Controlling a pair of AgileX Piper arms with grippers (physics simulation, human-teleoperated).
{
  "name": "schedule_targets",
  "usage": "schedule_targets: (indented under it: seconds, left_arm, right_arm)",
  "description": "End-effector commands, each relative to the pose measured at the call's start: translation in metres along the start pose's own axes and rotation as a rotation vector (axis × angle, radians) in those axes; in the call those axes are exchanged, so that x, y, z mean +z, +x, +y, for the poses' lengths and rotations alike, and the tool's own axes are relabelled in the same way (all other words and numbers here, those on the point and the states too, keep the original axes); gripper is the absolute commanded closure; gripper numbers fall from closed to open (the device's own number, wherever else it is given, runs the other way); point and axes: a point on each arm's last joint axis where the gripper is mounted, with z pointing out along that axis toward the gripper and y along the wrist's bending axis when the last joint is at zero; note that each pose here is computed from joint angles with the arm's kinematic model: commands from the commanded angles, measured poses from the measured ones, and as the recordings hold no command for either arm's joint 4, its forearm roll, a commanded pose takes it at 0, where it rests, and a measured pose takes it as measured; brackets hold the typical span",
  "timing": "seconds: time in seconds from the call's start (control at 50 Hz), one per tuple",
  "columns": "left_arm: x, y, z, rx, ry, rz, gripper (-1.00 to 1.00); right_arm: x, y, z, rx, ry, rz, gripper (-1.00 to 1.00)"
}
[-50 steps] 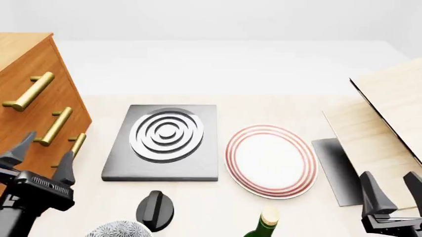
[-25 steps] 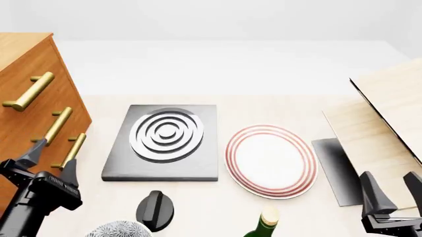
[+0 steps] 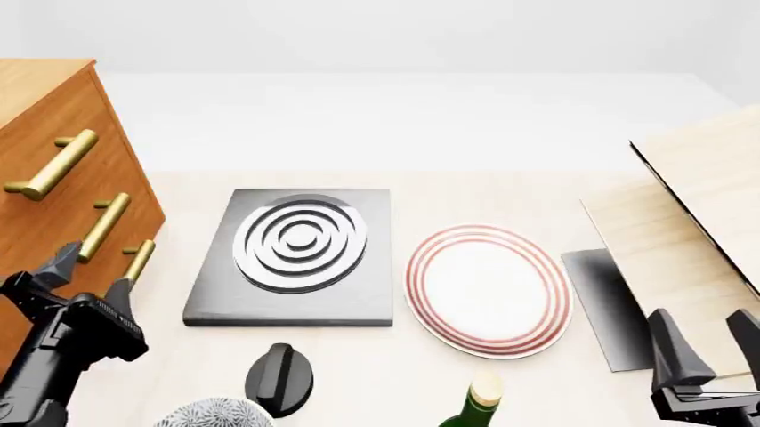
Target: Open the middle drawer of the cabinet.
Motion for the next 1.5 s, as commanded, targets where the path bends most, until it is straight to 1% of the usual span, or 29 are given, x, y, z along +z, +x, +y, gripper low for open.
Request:
schedule_targets:
  seconds: [0.02,0.2,0.32,0.36,0.4,0.48,0.64,0.72,0.96,1.02,1.04,1.06,1.1,1.24,1.38,1.5]
  left_arm:
    - [0.024,0.009,0.002,0.050,-0.010,0.042,-1.00]
    - [0.034,0.012,0.004,0.073,-0.019,0.057,-1.00]
    - [0.041,0.014,0.003,0.070,-0.013,0.062,-1.00]
    - [0.045,0.015,0.000,0.059,-0.003,0.065,-1.00]
    - [0.050,0.017,0.000,0.068,-0.006,0.071,-1.00]
    - [0.056,0.019,-0.002,0.061,0.000,0.077,-1.00]
    - [0.067,0.021,0.001,0.076,-0.019,0.078,-1.00]
    - [0.072,0.023,0.001,0.071,-0.023,0.085,-1.00]
    - [0.070,0.028,0.002,0.066,-0.026,0.105,-1.00]
    - [0.069,0.028,0.000,0.041,-0.017,0.105,-1.00]
    - [0.069,0.028,0.000,0.045,-0.018,0.105,1.00]
    - [0.067,0.027,0.001,0.041,-0.018,0.102,1.00]
    - [0.067,0.027,-0.005,0.036,0.004,0.103,1.00]
    - [0.064,0.025,-0.004,0.048,0.005,0.094,1.00]
    - [0.064,0.025,-0.003,0.076,0.001,0.095,1.00]
    - [0.062,0.019,-0.001,0.106,-0.006,0.072,1.00]
  right_arm:
    - [0.000,0.000,0.000,0.000,0.000,0.000,-1.00]
    - [0.000,0.000,0.000,0.000,0.000,0.000,-1.00]
    - [0.000,0.000,0.000,0.000,0.000,0.000,-1.00]
    - [0.000,0.000,0.000,0.000,0.000,0.000,-1.00]
    - [0.000,0.000,0.000,0.000,0.000,0.000,-1.00]
    - [0.000,0.000,0.000,0.000,-0.001,0.000,-1.00]
    - [0.000,0.000,0.000,0.000,-0.001,0.000,-1.00]
    - [0.000,0.000,0.000,0.001,-0.001,0.000,-1.00]
    - [0.000,0.000,0.000,0.001,-0.001,0.000,-1.00]
    - [0.000,0.000,0.000,0.001,-0.001,0.000,-1.00]
    - [0.000,0.000,0.000,0.000,-0.001,-0.001,-1.00]
    - [0.000,0.000,0.000,0.000,-0.001,-0.001,-1.00]
    - [0.000,0.000,0.000,0.000,-0.001,-0.001,-1.00]
    - [0.000,0.000,0.000,0.000,-0.001,0.000,-1.00]
    - [0.000,0.000,0.000,0.000,-0.001,0.000,-1.00]
    - [0.000,0.000,0.000,0.000,-0.001,0.000,-1.00]
